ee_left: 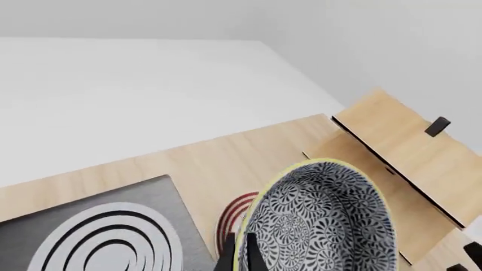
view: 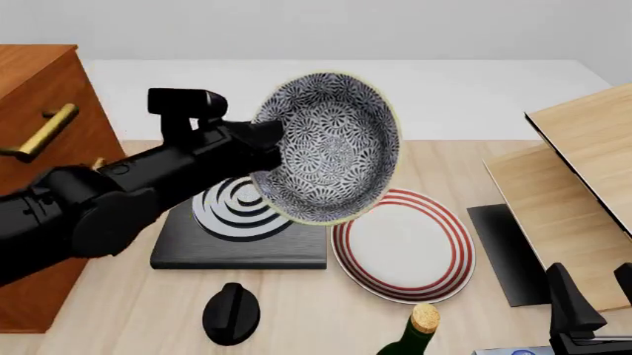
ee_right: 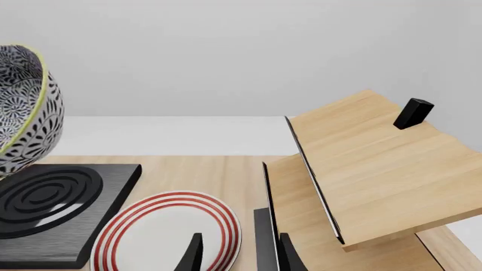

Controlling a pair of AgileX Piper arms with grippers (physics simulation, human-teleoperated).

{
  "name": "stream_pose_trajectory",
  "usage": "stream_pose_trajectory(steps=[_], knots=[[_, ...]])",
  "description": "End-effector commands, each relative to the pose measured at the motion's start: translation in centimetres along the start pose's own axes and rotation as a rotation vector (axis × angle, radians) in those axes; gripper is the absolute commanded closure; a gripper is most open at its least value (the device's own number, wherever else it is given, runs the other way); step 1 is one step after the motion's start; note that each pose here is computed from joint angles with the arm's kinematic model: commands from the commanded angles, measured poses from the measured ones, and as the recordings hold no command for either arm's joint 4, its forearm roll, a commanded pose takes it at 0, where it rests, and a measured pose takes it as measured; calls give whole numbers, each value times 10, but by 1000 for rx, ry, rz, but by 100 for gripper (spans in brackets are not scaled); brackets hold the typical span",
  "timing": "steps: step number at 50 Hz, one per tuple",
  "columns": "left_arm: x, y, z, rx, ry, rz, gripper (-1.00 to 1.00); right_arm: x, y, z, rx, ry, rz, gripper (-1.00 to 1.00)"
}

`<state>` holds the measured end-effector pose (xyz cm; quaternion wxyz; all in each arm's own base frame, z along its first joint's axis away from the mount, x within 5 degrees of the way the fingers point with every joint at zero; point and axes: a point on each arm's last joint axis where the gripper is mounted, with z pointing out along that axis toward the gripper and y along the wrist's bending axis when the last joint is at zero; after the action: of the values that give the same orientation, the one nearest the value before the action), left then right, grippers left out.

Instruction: Pick up the akita bowl and put it on the plate.

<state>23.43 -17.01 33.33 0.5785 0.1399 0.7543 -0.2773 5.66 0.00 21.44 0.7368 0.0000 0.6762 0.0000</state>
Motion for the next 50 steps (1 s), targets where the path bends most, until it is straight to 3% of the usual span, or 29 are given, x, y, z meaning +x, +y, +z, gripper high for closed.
stream_pose_trajectory(steps=[1,11,27,50], knots=[[2,-17,17,38,52,-38,100,0,0,0,0,0,0,-100],[8,-25,35,49,103,-60,100,0,0,0,0,0,0,-100],[35,-34,57,68,154,-138,100,0,0,0,0,0,0,-100],[71,-34,87,62,215,-137,100,0,0,0,0,0,0,-100]])
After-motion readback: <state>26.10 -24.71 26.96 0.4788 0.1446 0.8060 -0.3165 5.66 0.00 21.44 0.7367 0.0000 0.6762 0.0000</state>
